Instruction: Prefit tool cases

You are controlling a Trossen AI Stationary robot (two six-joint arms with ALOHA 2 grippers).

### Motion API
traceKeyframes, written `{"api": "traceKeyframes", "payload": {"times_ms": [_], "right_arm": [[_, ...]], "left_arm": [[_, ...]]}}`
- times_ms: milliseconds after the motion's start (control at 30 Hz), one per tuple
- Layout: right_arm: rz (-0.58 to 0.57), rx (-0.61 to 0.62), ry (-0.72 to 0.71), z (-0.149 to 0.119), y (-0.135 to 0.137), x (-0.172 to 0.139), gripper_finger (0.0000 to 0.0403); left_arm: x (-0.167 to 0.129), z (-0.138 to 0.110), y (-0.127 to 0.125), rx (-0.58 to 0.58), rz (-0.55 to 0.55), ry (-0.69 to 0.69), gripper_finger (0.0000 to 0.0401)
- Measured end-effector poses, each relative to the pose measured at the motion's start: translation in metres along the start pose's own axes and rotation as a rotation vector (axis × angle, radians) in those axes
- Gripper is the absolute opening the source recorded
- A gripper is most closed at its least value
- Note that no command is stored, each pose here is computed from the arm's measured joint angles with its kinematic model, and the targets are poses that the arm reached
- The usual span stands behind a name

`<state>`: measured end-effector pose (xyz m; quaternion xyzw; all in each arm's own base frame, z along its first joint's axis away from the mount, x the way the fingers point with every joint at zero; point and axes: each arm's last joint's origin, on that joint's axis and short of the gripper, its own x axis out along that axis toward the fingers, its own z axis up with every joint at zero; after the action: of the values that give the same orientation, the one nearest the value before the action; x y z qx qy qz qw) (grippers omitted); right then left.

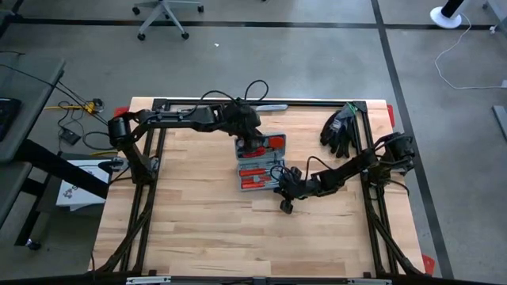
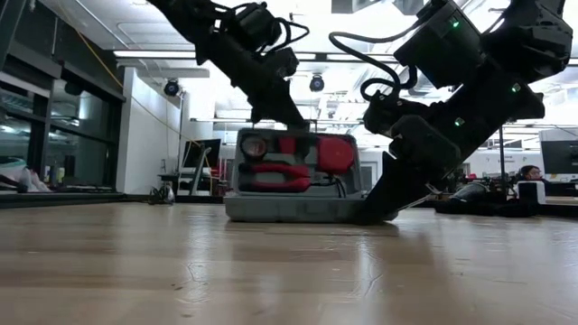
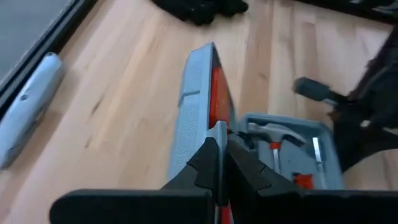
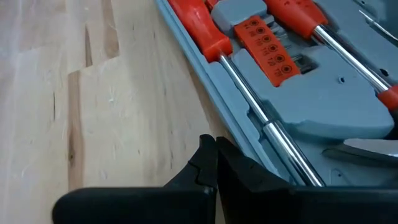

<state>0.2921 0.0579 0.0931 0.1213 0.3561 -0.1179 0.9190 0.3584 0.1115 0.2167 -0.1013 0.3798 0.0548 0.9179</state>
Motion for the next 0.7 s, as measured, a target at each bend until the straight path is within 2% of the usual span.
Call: {"api": "traceKeyframes", "payload": {"times_ms": [200, 367, 467, 567, 700], "right_arm": [[-0.026, 0.008, -0.014, 0.000, -0.001, 0.000, 0.0000], [-0.103, 0.023, -0.049, 0.004, -0.008, 0.002, 0.0000], [-0.118, 0.039, -0.053, 0.005, -0.012, 0.003, 0.0000], [-0.136, 0.048, -0.059, 0.007, -0.015, 0.003, 0.0000], [-0.144, 0.038, -0.069, 0.006, -0.012, 0.002, 0.0000]], "left_arm": [[0.001, 0.001, -0.008, -0.004, -0.044, -0.007, 0.0009], [0.007, -0.005, -0.025, 0.003, -0.107, 0.034, 0.0009], [0.018, -0.023, -0.034, 0.018, -0.059, 0.152, 0.0009], [0.022, -0.023, -0.041, 0.017, 0.023, 0.136, 0.0010], [0.045, -0.052, -0.055, 0.023, 0.006, 0.246, 0.0025]]}}
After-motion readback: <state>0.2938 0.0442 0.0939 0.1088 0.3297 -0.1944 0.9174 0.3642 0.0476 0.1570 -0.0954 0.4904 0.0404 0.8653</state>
